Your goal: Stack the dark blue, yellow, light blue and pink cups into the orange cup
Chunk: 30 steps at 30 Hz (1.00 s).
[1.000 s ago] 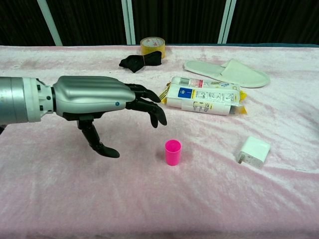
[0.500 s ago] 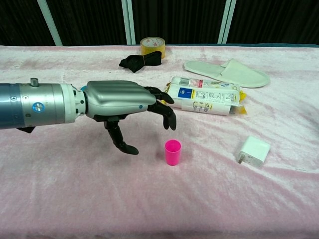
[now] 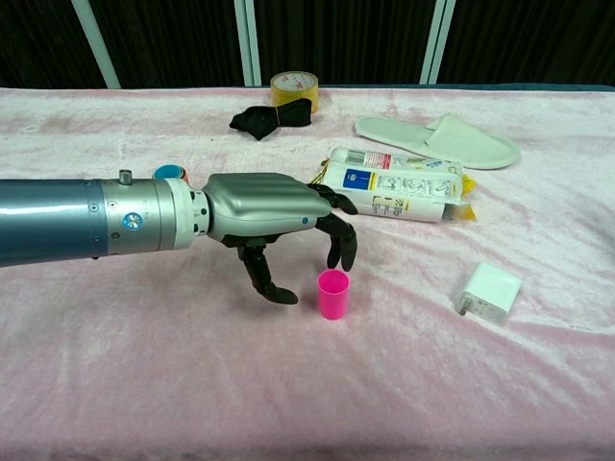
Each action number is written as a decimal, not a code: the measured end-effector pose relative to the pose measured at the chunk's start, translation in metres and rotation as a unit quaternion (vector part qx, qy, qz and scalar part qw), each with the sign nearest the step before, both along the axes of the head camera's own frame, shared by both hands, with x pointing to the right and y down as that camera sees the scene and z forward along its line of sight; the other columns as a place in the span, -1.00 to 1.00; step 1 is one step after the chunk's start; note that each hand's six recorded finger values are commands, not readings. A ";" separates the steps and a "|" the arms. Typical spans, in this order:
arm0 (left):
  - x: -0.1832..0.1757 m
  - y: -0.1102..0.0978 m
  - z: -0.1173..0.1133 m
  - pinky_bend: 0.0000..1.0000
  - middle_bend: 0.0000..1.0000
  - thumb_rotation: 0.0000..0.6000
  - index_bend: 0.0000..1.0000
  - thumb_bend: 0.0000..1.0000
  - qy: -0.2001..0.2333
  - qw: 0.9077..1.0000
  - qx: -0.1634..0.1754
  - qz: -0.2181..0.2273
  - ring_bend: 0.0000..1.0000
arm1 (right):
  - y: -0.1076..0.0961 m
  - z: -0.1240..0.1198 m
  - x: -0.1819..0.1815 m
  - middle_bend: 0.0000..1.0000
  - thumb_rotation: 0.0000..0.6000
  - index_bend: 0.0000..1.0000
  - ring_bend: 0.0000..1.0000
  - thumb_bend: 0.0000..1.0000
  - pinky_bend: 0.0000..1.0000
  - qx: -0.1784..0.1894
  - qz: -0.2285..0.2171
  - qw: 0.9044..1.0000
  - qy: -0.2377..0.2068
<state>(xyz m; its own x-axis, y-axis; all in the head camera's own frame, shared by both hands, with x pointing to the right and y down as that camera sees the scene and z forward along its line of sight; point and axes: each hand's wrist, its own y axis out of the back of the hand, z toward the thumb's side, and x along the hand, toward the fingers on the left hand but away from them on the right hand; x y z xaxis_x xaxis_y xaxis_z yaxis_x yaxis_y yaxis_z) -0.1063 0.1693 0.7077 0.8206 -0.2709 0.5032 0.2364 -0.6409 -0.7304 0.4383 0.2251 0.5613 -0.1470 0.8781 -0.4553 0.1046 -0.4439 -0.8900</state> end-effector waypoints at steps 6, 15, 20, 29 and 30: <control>0.004 0.003 0.001 -1.00 -0.26 1.00 -0.33 -0.49 0.005 1.000 -0.003 0.003 -1.00 | 0.000 0.000 0.000 -0.80 1.00 -0.73 -0.65 -0.41 -0.52 0.000 0.000 1.000 0.000; 0.010 0.006 0.001 -1.00 -0.17 1.00 -0.27 -0.46 0.012 1.000 -0.004 0.008 -1.00 | 0.000 0.000 0.000 -0.80 1.00 -0.73 -0.65 -0.40 -0.52 0.000 0.000 1.000 -0.001; 0.009 0.005 0.002 -1.00 -0.13 1.00 -0.23 -0.45 0.007 1.000 -0.001 0.010 -1.00 | 0.000 0.000 0.000 -0.80 1.00 -0.73 -0.65 -0.41 -0.52 -0.001 0.000 1.000 -0.001; 0.014 0.007 0.004 -1.00 -0.13 1.00 -0.22 -0.45 0.007 1.000 -0.003 0.012 -1.00 | 0.000 0.000 0.000 -0.80 1.00 -0.72 -0.65 -0.41 -0.52 -0.001 0.000 1.000 -0.001; 0.014 0.007 0.004 -1.00 -0.13 1.00 -0.22 -0.45 0.007 1.000 -0.004 0.013 -1.00 | 0.000 0.000 0.000 -0.80 1.00 -0.72 -0.65 -0.41 -0.52 -0.001 0.000 1.000 -0.001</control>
<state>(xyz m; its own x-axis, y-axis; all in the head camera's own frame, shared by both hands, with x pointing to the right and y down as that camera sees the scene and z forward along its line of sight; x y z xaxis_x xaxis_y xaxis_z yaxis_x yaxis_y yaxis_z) -0.0926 0.1764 0.7117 0.8340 -0.2464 0.4937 0.2425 -0.6400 -0.7291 0.4382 0.2251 0.5615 -0.1462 0.8773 -0.4572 0.1065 -0.4455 -0.8889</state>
